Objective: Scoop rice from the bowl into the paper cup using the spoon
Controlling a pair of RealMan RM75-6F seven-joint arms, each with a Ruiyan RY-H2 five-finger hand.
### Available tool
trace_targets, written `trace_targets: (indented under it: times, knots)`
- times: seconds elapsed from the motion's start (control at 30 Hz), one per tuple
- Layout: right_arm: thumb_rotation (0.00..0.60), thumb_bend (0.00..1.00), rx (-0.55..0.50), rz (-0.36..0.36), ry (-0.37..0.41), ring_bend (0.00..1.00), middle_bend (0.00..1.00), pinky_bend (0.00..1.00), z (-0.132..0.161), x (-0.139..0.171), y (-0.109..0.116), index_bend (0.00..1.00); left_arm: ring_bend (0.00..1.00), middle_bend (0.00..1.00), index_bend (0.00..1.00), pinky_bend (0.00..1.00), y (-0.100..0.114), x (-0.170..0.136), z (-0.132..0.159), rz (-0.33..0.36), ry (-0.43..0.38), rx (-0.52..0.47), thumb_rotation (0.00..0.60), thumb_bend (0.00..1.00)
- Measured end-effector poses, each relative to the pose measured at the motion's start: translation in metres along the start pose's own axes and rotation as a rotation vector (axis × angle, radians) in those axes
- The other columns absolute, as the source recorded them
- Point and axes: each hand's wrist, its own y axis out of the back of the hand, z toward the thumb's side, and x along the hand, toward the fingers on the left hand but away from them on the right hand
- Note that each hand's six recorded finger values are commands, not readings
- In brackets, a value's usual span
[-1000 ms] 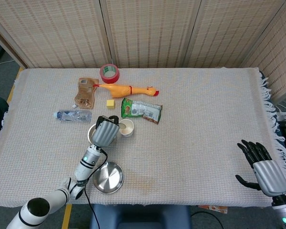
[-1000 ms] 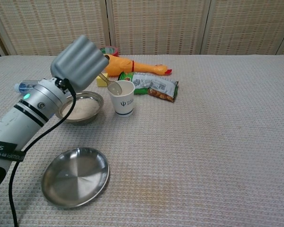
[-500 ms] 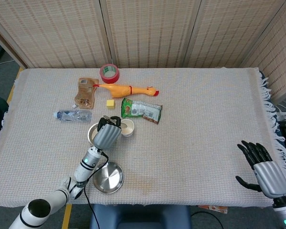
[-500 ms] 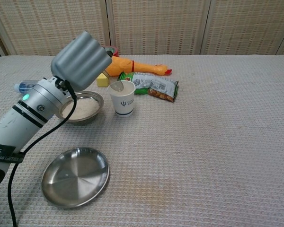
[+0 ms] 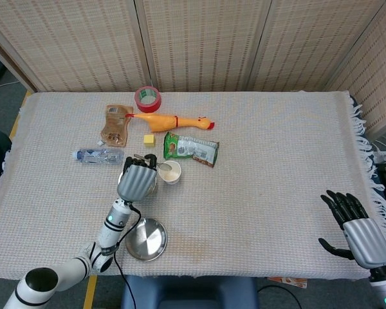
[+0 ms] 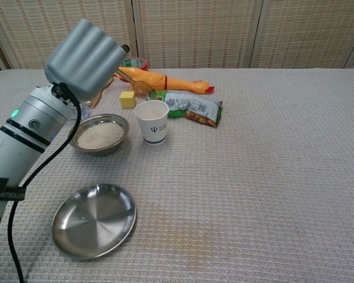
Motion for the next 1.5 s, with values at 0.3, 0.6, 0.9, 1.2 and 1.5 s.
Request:
trace_targets:
  times: [0.3,0.6,0.9,1.2,1.5]
  knots:
    - [0.527,0.15,0.007,-0.002,0.006,0.0,0.0,0.0,0.003,0.002,-0.001,0.0,1.0,1.0,0.71,1.0,0.036,-0.036,-0.018,-0.219,-0.036,-0.459,0.6,0.4]
    - [0.528,0.15,0.01,0.023,0.029,0.0,0.0,0.0,0.011,0.002,-0.008,0.0,1.0,1.0,0.7,1.0,0.054,-0.101,-0.012,-0.493,-0.216,-0.673,0.6,0.4]
    - [0.528,0.15,0.005,0.009,0.035,0.0,0.0,0.0,0.01,0.006,-0.004,0.0,1.0,1.0,0.68,1.0,0.006,-0.148,0.026,-0.628,-0.304,-0.575,0.6,0.4]
    - [0.527,0.15,0.01,0.014,0.031,0.0,0.0,0.0,0.01,0.004,-0.006,0.0,1.0,1.0,0.35,1.0,-0.007,-0.162,0.035,-0.689,-0.32,-0.556,0.6,0.4]
    - [0.527,0.15,0.014,0.014,0.028,0.0,0.0,0.0,0.011,0.004,-0.007,0.0,1.0,1.0,0.23,1.0,0.002,-0.157,0.027,-0.665,-0.309,-0.589,0.6,0.4]
